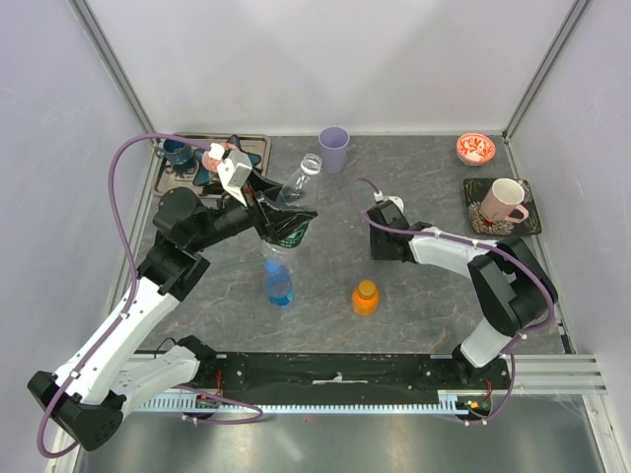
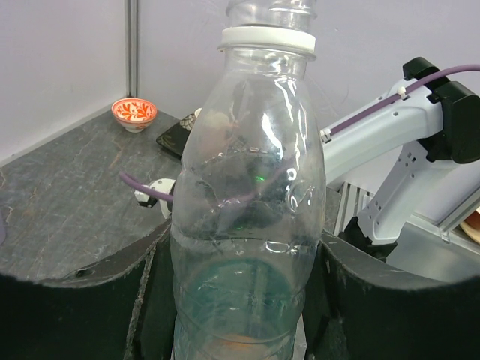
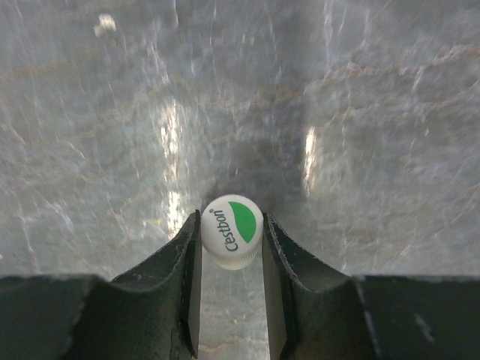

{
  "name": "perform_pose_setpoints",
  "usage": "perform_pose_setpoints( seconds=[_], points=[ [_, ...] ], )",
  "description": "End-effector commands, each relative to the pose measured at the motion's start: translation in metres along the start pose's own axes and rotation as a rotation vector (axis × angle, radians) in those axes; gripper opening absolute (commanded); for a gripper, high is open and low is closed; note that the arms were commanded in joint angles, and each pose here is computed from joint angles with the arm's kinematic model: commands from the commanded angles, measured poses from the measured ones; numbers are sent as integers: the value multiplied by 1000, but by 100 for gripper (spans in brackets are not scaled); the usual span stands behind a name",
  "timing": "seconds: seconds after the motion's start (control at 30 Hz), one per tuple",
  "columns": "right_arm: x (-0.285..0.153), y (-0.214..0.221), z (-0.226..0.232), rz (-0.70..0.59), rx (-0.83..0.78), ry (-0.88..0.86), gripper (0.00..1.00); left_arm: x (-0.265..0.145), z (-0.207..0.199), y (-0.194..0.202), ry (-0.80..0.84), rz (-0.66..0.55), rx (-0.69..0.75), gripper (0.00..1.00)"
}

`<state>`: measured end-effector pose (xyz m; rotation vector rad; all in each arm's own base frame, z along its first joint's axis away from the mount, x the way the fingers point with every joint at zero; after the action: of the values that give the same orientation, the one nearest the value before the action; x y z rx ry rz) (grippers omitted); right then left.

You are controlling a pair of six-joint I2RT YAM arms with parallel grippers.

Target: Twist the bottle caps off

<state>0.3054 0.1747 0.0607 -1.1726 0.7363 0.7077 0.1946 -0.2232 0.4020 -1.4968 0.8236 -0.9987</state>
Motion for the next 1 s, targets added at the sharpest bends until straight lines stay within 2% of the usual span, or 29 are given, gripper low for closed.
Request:
perform_pose_setpoints(
  seconds=[0.0, 0.1, 0.13, 0.2, 0.23, 0.33, 0.53, 0.6, 0.73, 0.77, 0.83, 0.9, 0.93, 0.97],
  points=[
    [-7, 18, -3, 2, -12, 15, 1, -1, 1, 2, -10, -8, 48, 48],
    [-7, 27, -6, 27, -15, 20, 9, 0, 1, 6, -12, 1, 43, 48],
    [-7, 28, -7, 29, -12, 19, 21, -1, 1, 6, -12, -1, 44, 48],
    [-8, 31, -9, 34, -10, 21, 36, -1, 0, 8, -13, 3, 42, 48],
    [-11, 29, -8, 27, -8, 15, 48, -2, 0, 7, -14, 2, 43, 48],
    [-17, 24, -7, 11, 1, 11, 61, -2, 0, 9, -18, 6, 46, 48],
    [-32, 5, -2, -47, -1, 12, 68, -2, 1, 10, -18, 11, 50, 48],
    [-46, -16, 8, -105, 17, -14, 71, -1, 2, 9, -24, 12, 51, 48],
    [-107, -77, 17, -278, 47, 5, 81, 4, 7, 6, -35, 14, 63, 49],
    [-121, -95, 12, -343, 64, 54, 82, 6, 8, 5, -34, 14, 63, 49],
    [-172, -134, 19, -465, 122, 24, 82, 13, 11, 4, -30, 22, 60, 49],
    [-212, -153, 24, -554, 183, -65, 82, 17, 12, 3, -21, 29, 60, 49],
    [-250, -165, 29, -642, 232, -192, 82, 21, 14, 8, -16, 47, 51, 49],
    [-260, -158, 40, -624, 207, -319, 83, 23, 13, 8, -7, 52, 48, 49]
  ],
)
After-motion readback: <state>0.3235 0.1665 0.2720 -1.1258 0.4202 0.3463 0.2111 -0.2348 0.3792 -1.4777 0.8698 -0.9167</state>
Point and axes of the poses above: each gripper's point midway between its finger pads, its own x axis out along the fingers, its own z axis along the line the jaws close on, y = z × x, the point moved 4 cm from there along -x, back along the fingers, and after that the axes turned 10 degrees about x, right-handed, at the moved point
